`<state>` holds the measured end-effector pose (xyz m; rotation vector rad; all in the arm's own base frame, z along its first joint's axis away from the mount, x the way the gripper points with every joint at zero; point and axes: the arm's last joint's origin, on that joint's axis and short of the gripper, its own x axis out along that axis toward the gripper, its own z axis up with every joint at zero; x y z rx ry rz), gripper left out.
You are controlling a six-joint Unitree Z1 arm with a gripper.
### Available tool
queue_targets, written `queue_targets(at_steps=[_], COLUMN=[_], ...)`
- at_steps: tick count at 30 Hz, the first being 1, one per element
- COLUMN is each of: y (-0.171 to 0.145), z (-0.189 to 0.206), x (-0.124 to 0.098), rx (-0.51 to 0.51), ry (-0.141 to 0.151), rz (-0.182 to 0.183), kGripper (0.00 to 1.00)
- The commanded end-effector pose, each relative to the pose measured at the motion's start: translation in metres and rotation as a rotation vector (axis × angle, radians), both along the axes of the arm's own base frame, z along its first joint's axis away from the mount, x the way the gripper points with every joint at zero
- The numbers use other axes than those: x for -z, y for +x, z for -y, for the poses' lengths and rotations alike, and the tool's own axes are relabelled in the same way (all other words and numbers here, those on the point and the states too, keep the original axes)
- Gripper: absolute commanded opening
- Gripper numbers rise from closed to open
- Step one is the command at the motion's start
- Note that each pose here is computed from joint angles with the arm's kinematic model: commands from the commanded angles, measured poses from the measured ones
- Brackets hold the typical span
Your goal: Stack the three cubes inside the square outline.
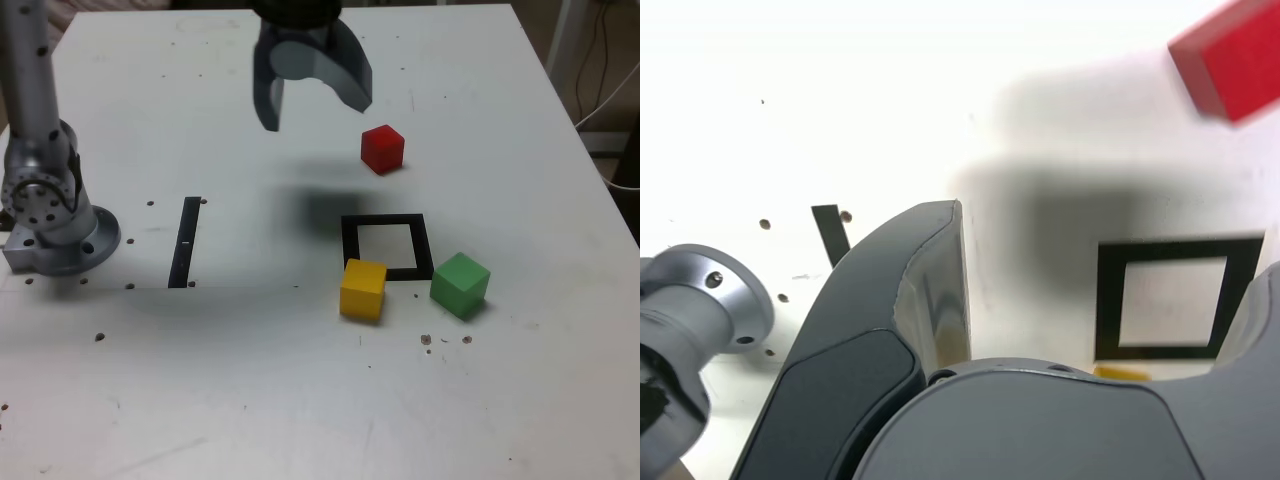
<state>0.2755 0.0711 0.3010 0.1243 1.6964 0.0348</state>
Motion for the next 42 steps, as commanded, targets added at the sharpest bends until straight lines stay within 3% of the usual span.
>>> queue_targets(at_steps=[1,10,21,33,42], y=[0.010,0.050,0.072,0.088,0.089], z=[-0.009,-0.029,-0.045,-0.059,-0.070], x=[0.006,0.017,0.055,0.077,0.088], rx=[-0.031,-0.158,-0.270,-0.326,-0.375], ry=[-0.018,-0.027,-0.022,-0.036,-0.035], rz=[-0.008,-0.005,-0.070,-0.032,-0.037], kGripper=[0.97,0.97,0.97,0.97,0.83])
